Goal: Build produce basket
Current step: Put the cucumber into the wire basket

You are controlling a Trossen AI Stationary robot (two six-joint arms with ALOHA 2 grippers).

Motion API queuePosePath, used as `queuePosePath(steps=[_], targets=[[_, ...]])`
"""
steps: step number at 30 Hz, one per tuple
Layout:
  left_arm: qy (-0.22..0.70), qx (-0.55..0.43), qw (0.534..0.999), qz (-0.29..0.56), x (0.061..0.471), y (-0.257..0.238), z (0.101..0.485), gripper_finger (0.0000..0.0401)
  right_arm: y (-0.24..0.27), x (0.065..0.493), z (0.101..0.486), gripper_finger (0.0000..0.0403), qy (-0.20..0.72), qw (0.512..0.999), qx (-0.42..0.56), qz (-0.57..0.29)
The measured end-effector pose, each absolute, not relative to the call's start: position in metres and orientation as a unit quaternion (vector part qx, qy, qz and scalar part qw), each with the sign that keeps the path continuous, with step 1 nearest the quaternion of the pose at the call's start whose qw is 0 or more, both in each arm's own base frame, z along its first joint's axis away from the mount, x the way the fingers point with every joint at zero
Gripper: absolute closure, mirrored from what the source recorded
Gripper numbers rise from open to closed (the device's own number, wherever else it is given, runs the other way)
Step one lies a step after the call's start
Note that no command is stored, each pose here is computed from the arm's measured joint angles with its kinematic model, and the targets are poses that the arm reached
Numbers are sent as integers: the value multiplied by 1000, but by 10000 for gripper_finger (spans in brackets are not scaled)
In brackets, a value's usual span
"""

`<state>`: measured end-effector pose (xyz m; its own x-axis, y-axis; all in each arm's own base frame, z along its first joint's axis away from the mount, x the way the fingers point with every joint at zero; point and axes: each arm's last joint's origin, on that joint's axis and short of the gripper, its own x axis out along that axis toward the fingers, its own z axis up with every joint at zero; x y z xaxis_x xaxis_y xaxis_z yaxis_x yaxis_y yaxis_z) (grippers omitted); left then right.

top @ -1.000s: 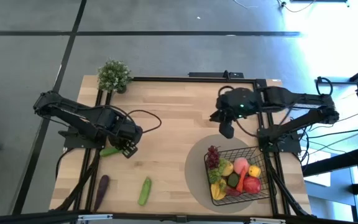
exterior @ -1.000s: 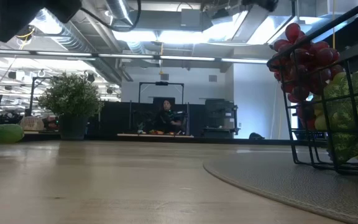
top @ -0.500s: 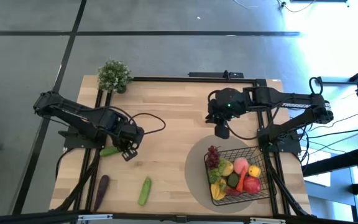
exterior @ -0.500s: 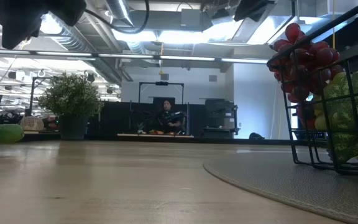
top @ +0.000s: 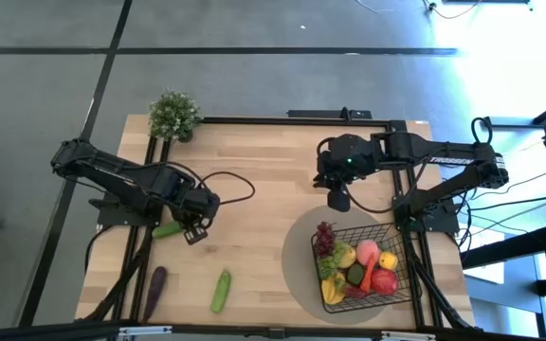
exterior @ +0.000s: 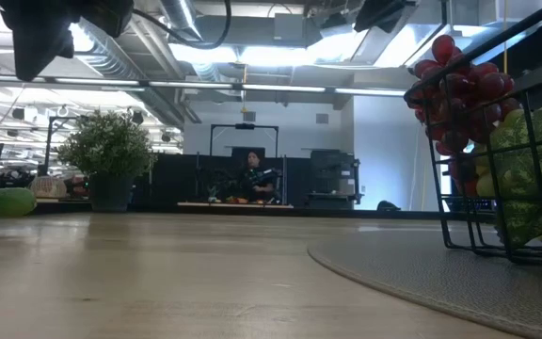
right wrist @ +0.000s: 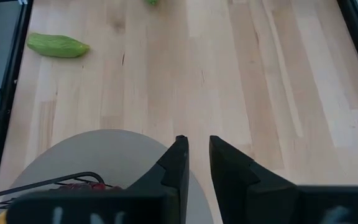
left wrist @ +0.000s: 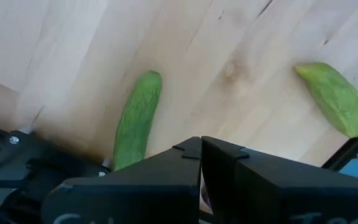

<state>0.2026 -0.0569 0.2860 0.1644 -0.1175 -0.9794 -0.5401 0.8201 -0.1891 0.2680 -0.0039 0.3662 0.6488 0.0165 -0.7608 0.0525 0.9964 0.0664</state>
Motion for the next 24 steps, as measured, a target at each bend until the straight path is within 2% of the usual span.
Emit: queuePosePath(steps=[7, 12, 18, 24], targets=[[633, -254, 716, 145, 202, -57, 286, 401, -4, 268, 366, 347, 419, 907, 41, -10], [640, -239, 709, 173, 198, -54, 285, 401, -4, 268, 366, 347, 419, 907, 41, -10], [653, -208, 718, 119, 198, -56, 285, 398, -4, 268, 366, 347, 419, 907, 41, -10], [661, -207, 713, 107, 197, -56, 285, 343, -4, 268, 366, 347, 419, 907, 41, -10]])
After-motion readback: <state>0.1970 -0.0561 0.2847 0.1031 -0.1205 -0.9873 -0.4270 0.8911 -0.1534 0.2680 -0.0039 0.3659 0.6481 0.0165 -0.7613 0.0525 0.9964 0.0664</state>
